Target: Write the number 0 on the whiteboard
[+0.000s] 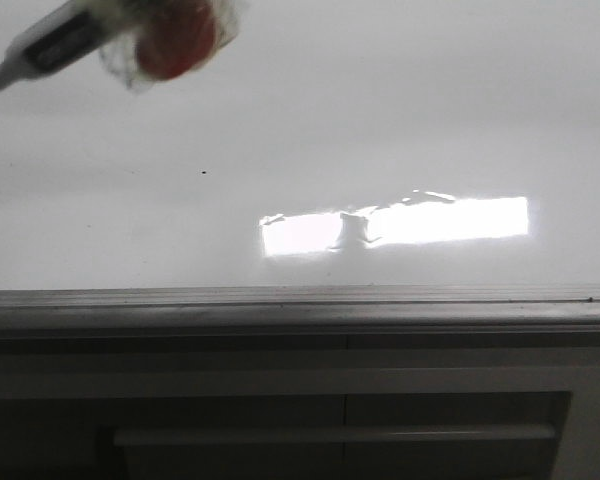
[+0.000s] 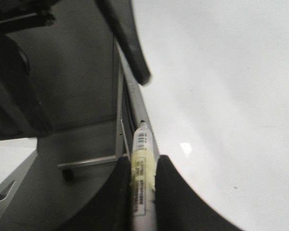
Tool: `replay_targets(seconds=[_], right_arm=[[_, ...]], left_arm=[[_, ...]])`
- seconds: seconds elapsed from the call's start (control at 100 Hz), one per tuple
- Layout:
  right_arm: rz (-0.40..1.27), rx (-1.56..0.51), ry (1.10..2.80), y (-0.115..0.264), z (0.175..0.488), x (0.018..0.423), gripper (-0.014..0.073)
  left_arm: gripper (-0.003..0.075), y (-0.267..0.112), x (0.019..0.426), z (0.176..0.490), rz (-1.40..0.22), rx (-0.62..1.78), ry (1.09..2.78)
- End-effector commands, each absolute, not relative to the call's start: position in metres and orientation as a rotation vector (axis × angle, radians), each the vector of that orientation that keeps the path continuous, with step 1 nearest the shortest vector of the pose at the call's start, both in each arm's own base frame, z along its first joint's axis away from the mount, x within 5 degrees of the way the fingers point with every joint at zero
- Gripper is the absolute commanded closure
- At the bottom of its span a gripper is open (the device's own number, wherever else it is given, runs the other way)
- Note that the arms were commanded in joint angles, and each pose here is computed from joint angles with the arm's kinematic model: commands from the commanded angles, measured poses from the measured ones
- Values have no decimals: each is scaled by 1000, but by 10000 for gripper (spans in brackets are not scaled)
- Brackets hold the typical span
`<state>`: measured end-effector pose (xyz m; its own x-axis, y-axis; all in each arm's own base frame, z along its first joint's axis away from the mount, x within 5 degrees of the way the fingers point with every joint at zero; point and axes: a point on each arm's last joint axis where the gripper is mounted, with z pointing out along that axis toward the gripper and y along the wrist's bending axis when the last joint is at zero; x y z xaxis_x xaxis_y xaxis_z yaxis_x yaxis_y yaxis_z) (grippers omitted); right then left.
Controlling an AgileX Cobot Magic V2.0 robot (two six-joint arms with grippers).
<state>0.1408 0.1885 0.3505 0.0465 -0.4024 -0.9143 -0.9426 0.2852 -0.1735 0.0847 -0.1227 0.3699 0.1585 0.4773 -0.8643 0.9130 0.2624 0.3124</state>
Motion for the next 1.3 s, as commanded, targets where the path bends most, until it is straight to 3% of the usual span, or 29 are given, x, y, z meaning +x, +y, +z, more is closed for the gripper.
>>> replay_targets(seconds=[0.0,0.19,0.3,0.45,0.75,1.29], right_arm=[[641,-1151,1504,170,373,142,662],[495,-1093,1601,130,364,133,642],[432,-1043,1694,114,355,129,642],[410,-975,1689,106,359,128,642],[329,-821,1611,108,366,151,642],[323,-826,1689,131,359,190,642]], left_arm=[[405,-110,82,393,-555,1139,1461],[626,-75,70,386,-501,838,1495],[678,-61,62,370,-454,755,1492],[741,-51,53,352,-488,626,1485],[740,-51,53,339,-578,529,1503],[740,-51,53,340,-588,523,1503]])
